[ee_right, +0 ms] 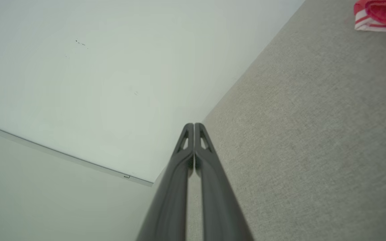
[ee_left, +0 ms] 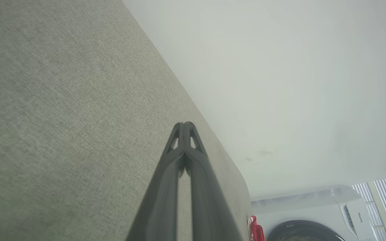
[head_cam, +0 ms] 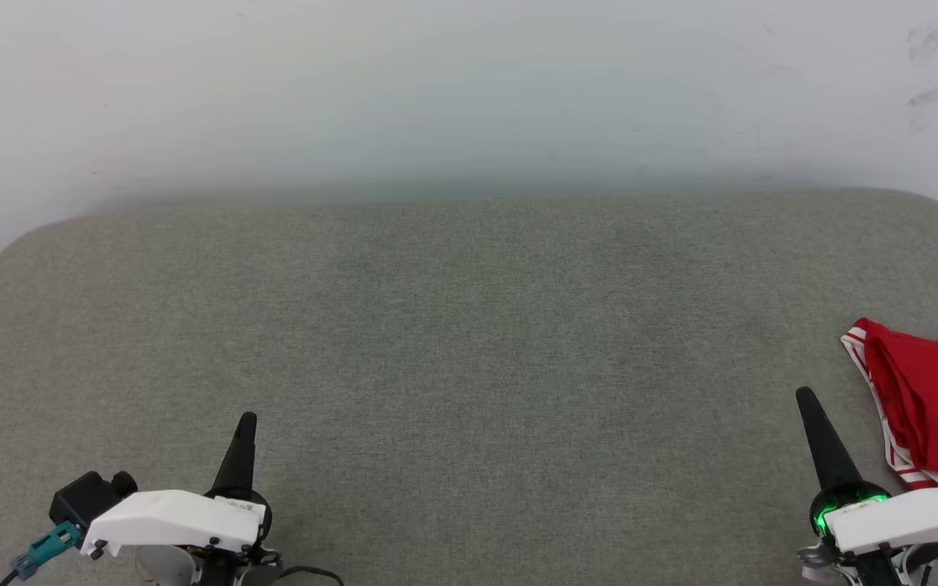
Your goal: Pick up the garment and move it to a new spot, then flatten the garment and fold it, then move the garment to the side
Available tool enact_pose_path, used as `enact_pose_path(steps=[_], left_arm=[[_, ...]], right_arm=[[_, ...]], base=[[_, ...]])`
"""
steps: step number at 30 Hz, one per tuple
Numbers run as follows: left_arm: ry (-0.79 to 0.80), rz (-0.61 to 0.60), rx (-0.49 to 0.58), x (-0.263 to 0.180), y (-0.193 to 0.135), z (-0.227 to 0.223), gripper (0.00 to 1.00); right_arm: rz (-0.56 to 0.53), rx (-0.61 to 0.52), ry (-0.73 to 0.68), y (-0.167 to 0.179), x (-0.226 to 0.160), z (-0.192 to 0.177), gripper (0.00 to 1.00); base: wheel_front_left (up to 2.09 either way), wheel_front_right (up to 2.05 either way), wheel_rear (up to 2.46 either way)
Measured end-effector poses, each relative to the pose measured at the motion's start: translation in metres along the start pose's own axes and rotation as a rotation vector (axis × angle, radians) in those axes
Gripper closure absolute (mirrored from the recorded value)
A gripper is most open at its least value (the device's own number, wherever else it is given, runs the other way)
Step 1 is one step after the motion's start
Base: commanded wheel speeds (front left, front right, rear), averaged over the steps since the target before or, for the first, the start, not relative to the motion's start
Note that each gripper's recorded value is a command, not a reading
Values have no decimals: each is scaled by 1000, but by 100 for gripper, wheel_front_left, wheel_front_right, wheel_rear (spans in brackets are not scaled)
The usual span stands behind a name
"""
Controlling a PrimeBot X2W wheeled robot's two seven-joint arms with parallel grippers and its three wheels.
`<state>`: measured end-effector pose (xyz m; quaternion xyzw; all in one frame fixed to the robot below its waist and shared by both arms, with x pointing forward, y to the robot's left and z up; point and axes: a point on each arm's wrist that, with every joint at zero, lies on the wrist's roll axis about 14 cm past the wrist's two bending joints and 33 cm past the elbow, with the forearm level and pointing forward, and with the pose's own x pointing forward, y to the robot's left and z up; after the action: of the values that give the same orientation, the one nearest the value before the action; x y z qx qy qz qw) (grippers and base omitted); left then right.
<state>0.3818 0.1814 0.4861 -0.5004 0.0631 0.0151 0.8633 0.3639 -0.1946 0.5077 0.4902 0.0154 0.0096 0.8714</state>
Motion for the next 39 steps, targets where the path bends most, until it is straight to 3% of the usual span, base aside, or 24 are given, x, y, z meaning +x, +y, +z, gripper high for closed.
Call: enact_pose_path(steps=[39], left_arm=[[-35,-58,-355,3,-5,15,100]], right_arm=[[-6,367,-23,-5,15,3,100]], base=[[0,0,0]])
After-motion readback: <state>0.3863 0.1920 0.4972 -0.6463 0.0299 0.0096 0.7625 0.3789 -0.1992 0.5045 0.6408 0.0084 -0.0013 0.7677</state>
